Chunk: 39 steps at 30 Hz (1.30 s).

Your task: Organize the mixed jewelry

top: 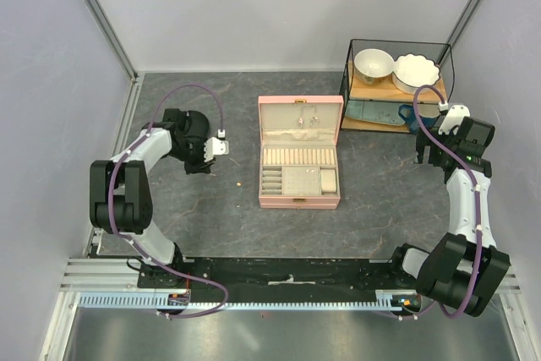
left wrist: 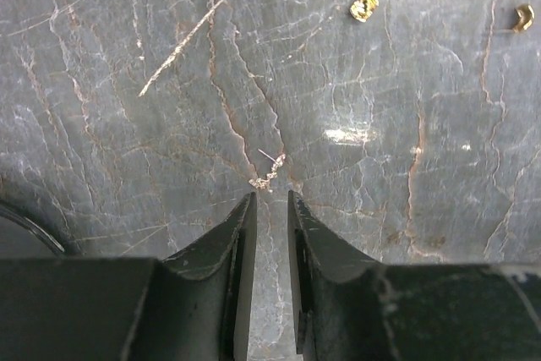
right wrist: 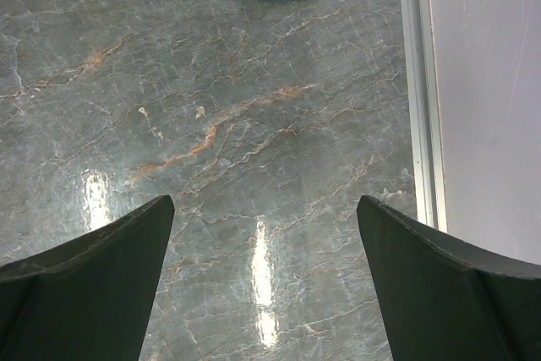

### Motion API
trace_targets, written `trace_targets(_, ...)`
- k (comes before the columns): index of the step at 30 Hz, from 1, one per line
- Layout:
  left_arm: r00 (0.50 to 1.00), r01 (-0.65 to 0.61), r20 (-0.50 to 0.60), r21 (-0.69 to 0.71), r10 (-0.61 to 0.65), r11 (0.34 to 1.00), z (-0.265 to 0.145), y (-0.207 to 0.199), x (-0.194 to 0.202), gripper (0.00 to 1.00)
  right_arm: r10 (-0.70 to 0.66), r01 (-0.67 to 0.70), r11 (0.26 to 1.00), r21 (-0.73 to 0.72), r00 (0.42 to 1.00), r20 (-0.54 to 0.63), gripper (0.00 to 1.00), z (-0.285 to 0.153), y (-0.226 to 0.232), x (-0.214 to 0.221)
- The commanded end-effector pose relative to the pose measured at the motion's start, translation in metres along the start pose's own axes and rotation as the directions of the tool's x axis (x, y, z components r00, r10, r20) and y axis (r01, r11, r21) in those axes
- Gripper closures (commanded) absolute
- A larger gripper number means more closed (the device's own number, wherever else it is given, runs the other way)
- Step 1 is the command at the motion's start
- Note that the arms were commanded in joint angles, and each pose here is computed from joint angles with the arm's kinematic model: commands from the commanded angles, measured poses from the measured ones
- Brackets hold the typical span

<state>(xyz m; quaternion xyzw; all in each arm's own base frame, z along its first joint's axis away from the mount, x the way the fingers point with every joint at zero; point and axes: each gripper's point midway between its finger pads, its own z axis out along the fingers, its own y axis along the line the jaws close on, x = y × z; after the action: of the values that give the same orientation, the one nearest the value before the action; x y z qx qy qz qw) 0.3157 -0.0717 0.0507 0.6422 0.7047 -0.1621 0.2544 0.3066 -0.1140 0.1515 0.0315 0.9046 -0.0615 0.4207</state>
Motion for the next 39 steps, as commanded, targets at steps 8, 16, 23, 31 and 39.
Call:
trace_targets(8,0.940,-0.325,0.148,0.103,0.308,0.940,0.000,-0.010,-0.014,0.71,-0.012,0.012,1.000,-0.004,1.000,0.016,0.02,0.001,-0.001,-0.004)
trace_targets(16,0.927,-0.366,0.134,0.124,0.350,0.922,0.005,-0.001,-0.008,0.71,-0.009,0.009,1.000,-0.005,1.000,0.016,0.02,0.001,-0.001,-0.004)
trace_targets(23,0.929,-0.364,0.126,0.128,0.349,0.922,0.009,0.012,-0.005,0.71,-0.007,0.007,1.000,-0.005,1.000,0.016,0.02,0.002,-0.001,-0.005)
trace_targets(31,0.937,-0.345,0.108,0.160,0.331,0.925,0.011,0.014,0.000,0.70,-0.009,0.009,1.000,0.006,1.000,0.013,0.02,0.002,-0.003,-0.004)
trace_targets(39,0.947,-0.320,0.101,0.203,0.305,0.926,0.015,0.001,0.008,0.69,-0.009,0.009,1.000,0.007,1.000,0.011,0.02,0.002,-0.003,-0.003)
